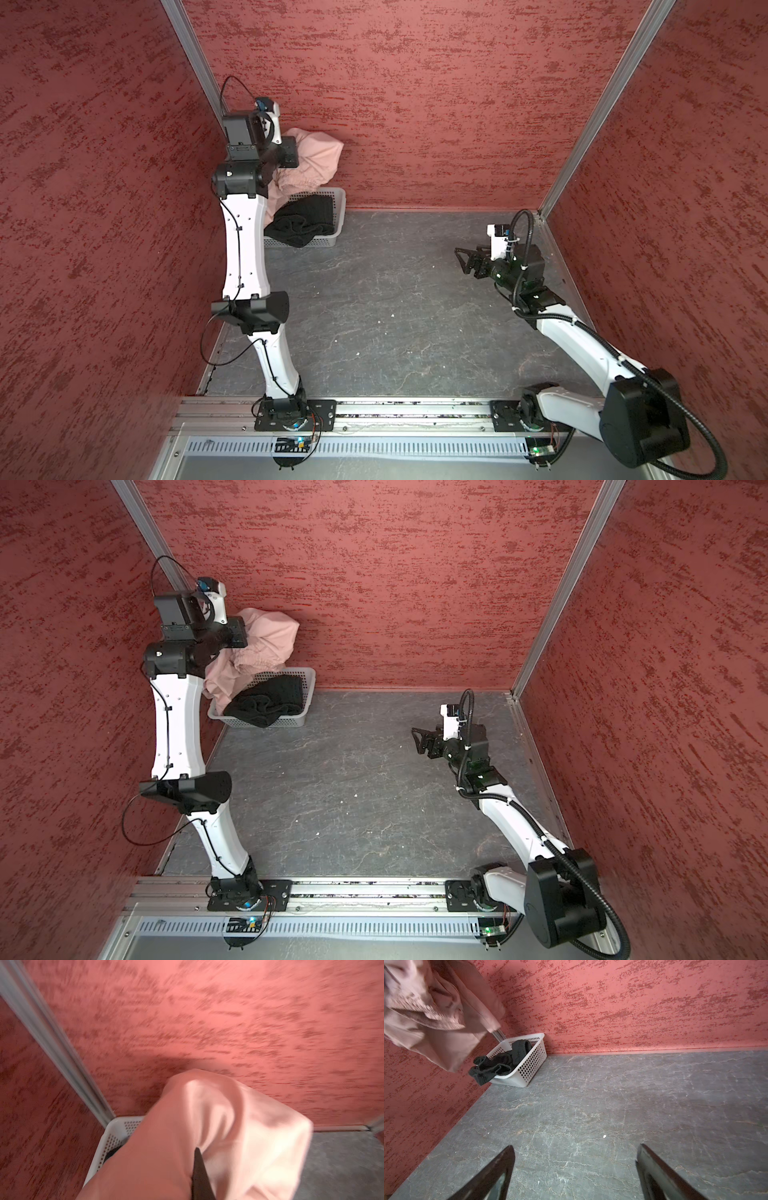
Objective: Fold and stack the shorts
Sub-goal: 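Reach the left gripper into the basket and grasp the pink shorts, then lift the pink shorts out and drop them on the table with the left gripper, then grasp the shorts waistband with the right gripper while the left gripper grasps nearby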
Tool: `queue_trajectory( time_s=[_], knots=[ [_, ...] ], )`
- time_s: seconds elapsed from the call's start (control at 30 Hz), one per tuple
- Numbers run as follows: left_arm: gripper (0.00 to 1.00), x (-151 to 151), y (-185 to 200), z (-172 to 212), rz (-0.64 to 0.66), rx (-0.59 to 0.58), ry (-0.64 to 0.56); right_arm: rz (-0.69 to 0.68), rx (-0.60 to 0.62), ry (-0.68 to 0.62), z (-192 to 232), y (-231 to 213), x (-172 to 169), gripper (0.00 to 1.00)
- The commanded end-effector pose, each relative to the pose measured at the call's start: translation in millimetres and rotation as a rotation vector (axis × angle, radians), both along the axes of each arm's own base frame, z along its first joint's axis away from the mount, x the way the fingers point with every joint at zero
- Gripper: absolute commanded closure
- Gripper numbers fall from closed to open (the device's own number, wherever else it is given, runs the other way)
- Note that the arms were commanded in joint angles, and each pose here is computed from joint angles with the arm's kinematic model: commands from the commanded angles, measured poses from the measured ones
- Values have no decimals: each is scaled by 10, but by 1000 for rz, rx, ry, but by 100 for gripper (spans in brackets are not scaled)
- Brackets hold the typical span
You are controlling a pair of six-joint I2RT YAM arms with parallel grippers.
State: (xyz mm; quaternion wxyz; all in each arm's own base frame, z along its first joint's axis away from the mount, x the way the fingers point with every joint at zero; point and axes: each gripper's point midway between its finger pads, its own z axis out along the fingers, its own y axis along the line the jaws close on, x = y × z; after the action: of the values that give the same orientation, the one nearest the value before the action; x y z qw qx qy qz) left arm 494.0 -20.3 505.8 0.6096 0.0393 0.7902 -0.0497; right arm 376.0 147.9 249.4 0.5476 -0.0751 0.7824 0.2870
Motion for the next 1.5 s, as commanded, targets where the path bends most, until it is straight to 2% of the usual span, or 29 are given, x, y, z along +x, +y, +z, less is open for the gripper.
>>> queue_trajectory(
  time_s=[0.0, 0.07, 0.17, 0.23, 0.3, 0.37, 0.5, 0.57, 0.67, 0.77, 0.8, 0.83, 0.87, 0.9, 1.03, 1.13, 1.33, 1.47],
  knots=[
    [100, -532, -863, 144, -229, 43, 7, 4, -27, -116, 441, 33, 123, 7],
    [100, -830, -1280, 200, -322, 36, 12, -7, -40, -139, 610, 11, 164, 7],
    [100, -1151, -1693, 182, -412, -37, 61, -28, -57, -168, 838, -44, 171, 7],
    [100, -1292, -1938, 43, -482, -80, 129, -47, -64, -177, 926, -108, 149, 6],
    [100, -1334, -2095, -197, -498, -80, 208, -59, -74, -178, 970, -159, 103, 6],
    [100, -1278, -2161, -496, -488, -90, 302, -68, -81, -164, 959, -199, 42, 6],
    [100, -1048, -2166, -1330, -426, -93, 535, -93, -99, -85, 770, -286, -96, 6],
    [100, -956, -2194, -1757, -415, -101, 613, -81, -105, -39, 640, -283, -170, 6],
    [100, -839, -2215, -2314, -430, -202, 673, -36, -109, 44, 358, -227, -267, 8],
    [100, -738, -1964, -2734, -372, -315, 728, 52, -79, 156, 38, -80, -358, 9],
    [89, -695, -1814, -2837, -328, -337, 732, 90, -68, 201, -85, -8, -402, 10],
    [53, -661, -1683, -2888, -302, -355, 724, 122, -59, 242, -202, 65, -441, 11],
    [6, -651, -1593, -2926, -291, -370, 720, 155, -54, 269, -293, 149, -482, 12],
    [1, -631, -1478, -2950, -270, -382, 711, 190, -59, 292, -385, 247, -531, 12],
    [1, -590, -1173, -2877, -198, -338, 661, 283, -137, 330, -684, 619, -641, 12],
    [1, -649, -1108, -2709, -190, -289, 611, 357, -171, 369, -855, 873, -670, 13],
    [1, -924, -972, -2582, -146, -295, 572, 575, -116, 298, -900, 1671, -724, 13],
    [1, -1205, -885, -2608, -122, -301, 578, 619, -83, 332, -1144, 2054, -643, 14]
  ],
)
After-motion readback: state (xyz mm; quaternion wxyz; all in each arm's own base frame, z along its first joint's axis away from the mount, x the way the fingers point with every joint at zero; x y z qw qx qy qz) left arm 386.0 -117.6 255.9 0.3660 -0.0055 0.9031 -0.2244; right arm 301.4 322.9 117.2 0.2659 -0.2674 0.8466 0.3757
